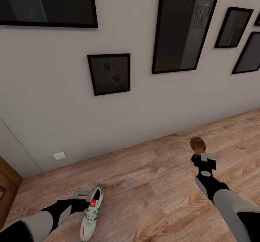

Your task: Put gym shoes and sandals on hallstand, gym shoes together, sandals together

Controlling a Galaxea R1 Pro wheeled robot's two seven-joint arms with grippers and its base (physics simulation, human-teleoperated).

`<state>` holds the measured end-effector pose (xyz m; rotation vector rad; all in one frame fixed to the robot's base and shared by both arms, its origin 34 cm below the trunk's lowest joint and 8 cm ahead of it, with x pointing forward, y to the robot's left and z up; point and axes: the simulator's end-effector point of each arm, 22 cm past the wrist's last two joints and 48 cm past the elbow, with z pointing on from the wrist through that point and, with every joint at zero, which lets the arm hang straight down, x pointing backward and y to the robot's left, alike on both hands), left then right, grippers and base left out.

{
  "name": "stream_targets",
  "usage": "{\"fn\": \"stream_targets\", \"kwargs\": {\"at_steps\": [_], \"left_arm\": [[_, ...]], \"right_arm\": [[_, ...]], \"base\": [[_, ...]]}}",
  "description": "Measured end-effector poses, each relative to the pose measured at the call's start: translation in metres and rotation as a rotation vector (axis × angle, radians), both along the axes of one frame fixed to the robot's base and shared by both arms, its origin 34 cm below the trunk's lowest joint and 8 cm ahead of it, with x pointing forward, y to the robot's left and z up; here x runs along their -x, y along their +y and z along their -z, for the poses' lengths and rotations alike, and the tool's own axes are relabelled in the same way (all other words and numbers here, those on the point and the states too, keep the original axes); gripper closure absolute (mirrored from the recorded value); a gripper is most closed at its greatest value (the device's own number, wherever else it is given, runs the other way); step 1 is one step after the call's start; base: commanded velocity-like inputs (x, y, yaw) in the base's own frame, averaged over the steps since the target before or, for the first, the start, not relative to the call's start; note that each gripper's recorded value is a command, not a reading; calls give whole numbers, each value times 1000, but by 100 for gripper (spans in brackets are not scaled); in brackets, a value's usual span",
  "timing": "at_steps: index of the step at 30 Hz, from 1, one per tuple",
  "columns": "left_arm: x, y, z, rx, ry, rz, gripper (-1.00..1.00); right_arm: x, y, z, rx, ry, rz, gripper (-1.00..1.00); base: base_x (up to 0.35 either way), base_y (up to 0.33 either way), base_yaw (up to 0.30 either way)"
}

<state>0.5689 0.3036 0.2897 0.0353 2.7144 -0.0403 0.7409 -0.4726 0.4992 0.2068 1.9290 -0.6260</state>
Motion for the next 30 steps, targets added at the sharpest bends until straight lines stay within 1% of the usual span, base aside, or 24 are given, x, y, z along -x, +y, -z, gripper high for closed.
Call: {"fn": "stream_targets", "kwargs": {"at_steps": [4, 8, 11, 12, 16, 22, 30], "left_arm": [[0, 0, 0, 0, 0, 0, -100], [3, 0, 9, 0, 1, 0, -100], [3, 0, 9, 0, 1, 0, -100], [3, 0, 11, 0, 2, 0, -100], [5, 0, 20, 0, 1, 1, -100], [8, -1, 33, 1, 1, 2, -100], [13, -9, 52, 9, 0, 7, -100]], "right_arm": [[0, 1, 0, -1, 1, -2, 100], [2, 3, 10, -2, 2, -5, 100], [1, 10, 12, -9, 5, -12, 100], [1, 15, 16, -14, 7, -16, 100], [3, 20, 27, -21, 8, -20, 100], [6, 23, 41, -25, 8, -21, 100], [10, 23, 59, -25, 8, -21, 100]], "base": [[0, 0, 0], [0, 0, 0], [0, 0, 0], [0, 0, 0], [0, 0, 0], [0, 0, 0], [0, 0, 0]]}}
